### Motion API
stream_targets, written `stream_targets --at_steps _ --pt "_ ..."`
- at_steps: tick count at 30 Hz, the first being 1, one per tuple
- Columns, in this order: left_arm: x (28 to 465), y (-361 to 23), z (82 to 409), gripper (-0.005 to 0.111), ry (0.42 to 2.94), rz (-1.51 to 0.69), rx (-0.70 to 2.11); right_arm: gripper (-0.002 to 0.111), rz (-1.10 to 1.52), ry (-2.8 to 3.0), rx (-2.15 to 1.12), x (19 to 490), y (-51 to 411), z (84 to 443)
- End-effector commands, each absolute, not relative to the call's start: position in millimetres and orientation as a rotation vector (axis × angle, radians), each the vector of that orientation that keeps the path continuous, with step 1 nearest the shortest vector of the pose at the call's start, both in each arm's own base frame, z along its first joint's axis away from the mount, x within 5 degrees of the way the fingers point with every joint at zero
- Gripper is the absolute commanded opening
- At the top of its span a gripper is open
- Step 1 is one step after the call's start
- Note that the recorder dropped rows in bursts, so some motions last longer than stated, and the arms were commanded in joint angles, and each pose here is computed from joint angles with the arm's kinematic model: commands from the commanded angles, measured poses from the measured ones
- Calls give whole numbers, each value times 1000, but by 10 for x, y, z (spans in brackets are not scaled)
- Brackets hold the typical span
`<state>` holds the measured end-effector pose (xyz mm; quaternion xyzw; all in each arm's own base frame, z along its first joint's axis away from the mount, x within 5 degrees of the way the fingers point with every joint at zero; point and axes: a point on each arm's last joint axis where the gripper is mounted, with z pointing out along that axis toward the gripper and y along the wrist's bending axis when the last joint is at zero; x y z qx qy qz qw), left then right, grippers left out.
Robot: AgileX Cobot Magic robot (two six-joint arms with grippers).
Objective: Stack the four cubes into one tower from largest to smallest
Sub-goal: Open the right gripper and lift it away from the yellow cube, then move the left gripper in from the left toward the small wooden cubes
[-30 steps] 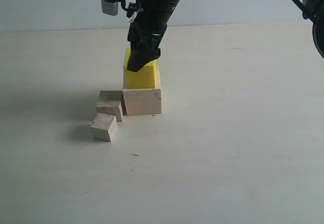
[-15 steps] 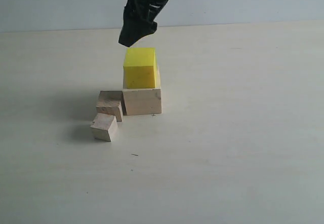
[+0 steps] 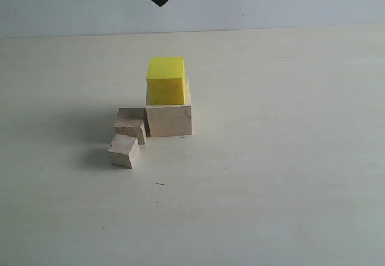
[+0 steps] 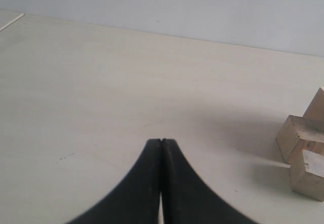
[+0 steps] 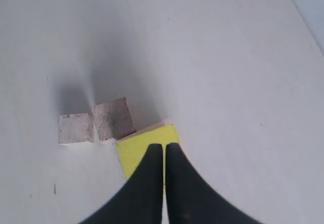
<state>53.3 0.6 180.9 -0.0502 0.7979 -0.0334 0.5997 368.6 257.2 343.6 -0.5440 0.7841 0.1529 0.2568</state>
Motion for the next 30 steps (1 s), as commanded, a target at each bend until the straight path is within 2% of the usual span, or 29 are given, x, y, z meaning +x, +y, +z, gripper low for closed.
stream_targets --at_steps 1,7,11,15,22,27,30 --pt "531 7 1808 0 1840 -71 -109 0 409 2184 -1282 3669 2344 3720" --pt "531 7 1808 0 1840 -71 -109 0 620 2126 -1011 3619 1950 4178" --pt "531 7 1808 0 1840 -71 -109 0 571 2054 -881 3522 1753 4323" --pt "531 7 1808 0 1840 -71 -109 0 526 2008 -812 3371 1652 4280" --pt "531 7 1808 0 1840 -71 -109 0 464 1942 -679 3037 1445 4000" --pt "532 9 1810 0 1838 -60 -97 0 429 1954 -727 2841 1365 3884" --pt "547 17 1877 0 1766 27 0 0 438 1967 -742 2774 1349 3878"
